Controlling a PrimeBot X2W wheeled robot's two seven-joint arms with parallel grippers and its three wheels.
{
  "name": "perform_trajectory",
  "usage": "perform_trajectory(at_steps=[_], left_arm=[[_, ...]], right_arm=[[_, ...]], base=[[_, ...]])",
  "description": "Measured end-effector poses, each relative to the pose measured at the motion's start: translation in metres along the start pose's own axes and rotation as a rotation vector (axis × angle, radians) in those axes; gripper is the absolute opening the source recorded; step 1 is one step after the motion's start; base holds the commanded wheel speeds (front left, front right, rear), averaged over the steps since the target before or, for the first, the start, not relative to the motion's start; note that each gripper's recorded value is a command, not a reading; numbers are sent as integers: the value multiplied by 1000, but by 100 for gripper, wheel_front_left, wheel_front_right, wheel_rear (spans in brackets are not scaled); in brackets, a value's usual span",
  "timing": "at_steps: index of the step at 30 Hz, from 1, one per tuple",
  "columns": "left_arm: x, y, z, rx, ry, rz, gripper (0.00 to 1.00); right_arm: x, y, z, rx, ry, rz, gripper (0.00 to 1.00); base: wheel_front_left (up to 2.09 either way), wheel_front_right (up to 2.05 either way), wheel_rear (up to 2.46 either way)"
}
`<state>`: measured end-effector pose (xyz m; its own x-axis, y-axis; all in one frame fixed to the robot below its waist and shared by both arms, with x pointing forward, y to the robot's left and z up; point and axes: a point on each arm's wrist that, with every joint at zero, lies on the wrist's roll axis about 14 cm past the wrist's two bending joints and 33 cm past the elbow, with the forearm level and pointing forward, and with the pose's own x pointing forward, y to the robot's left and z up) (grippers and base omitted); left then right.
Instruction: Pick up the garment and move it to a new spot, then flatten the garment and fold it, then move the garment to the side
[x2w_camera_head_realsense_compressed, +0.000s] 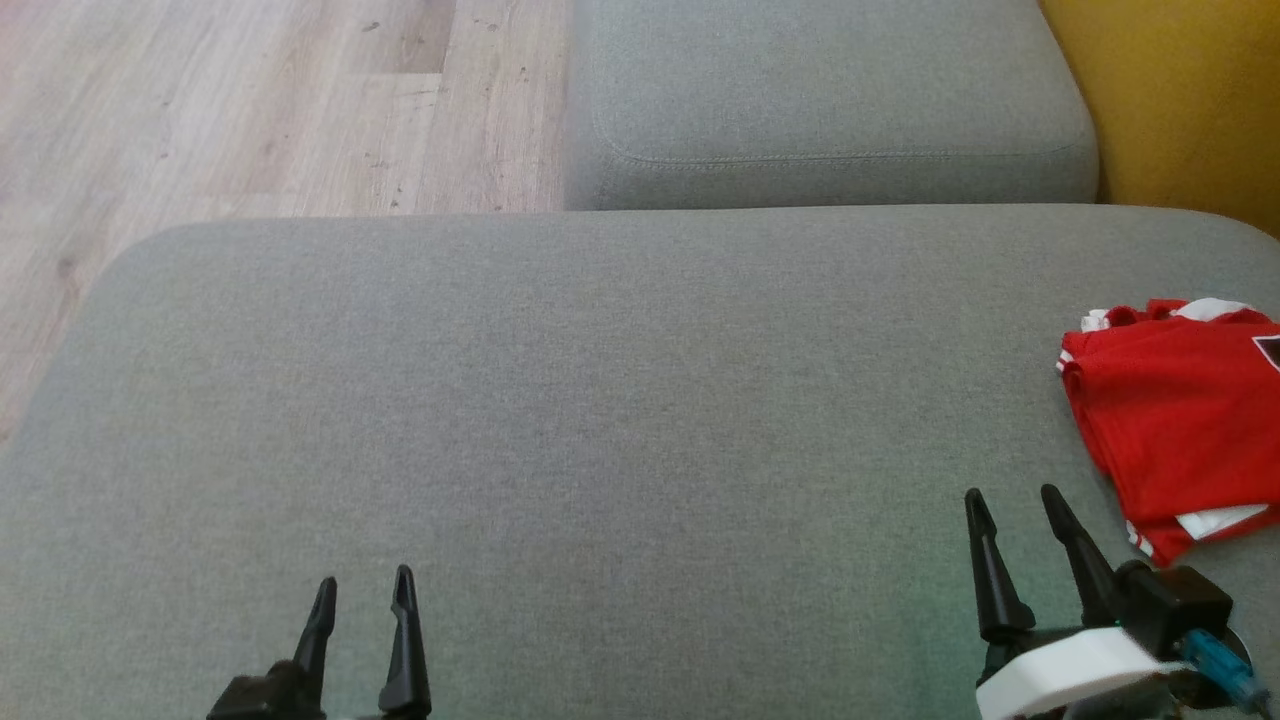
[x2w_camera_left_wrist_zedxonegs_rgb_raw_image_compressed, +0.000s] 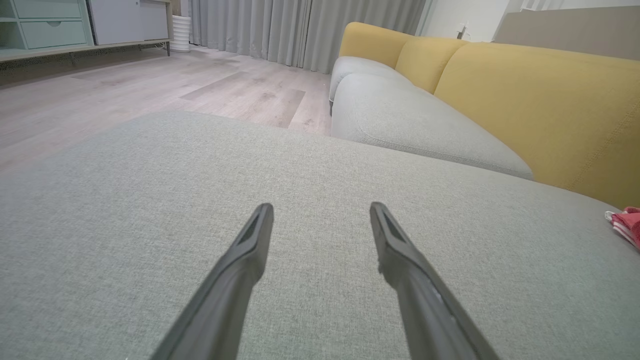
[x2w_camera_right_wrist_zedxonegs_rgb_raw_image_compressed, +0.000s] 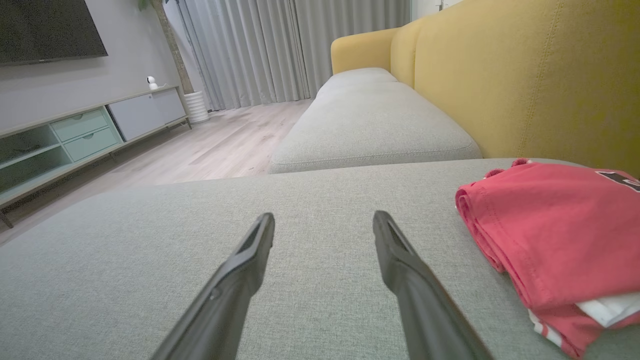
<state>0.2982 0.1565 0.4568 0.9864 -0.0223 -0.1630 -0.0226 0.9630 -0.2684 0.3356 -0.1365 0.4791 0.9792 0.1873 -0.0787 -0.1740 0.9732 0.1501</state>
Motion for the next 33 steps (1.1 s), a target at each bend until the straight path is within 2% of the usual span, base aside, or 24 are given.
perform_trajectory(at_steps=[5,6,13,33], left_arm=[[0,0,0,-3,1,1,100],[0,0,-1,-3,4,2,0],[-13,10,-37,-9,116,49,0],[0,14,-35,-202,151,70,0]], right_arm=[[0,0,0,0,2,1,100],[0,0,-1,0,4,0,0],[-16,-7,-42,35,130,-32,0],[-14,-15,-40,261,113,-82,0]], base=[[0,0,0],[0,0,0],[0,0,0],[0,0,0]])
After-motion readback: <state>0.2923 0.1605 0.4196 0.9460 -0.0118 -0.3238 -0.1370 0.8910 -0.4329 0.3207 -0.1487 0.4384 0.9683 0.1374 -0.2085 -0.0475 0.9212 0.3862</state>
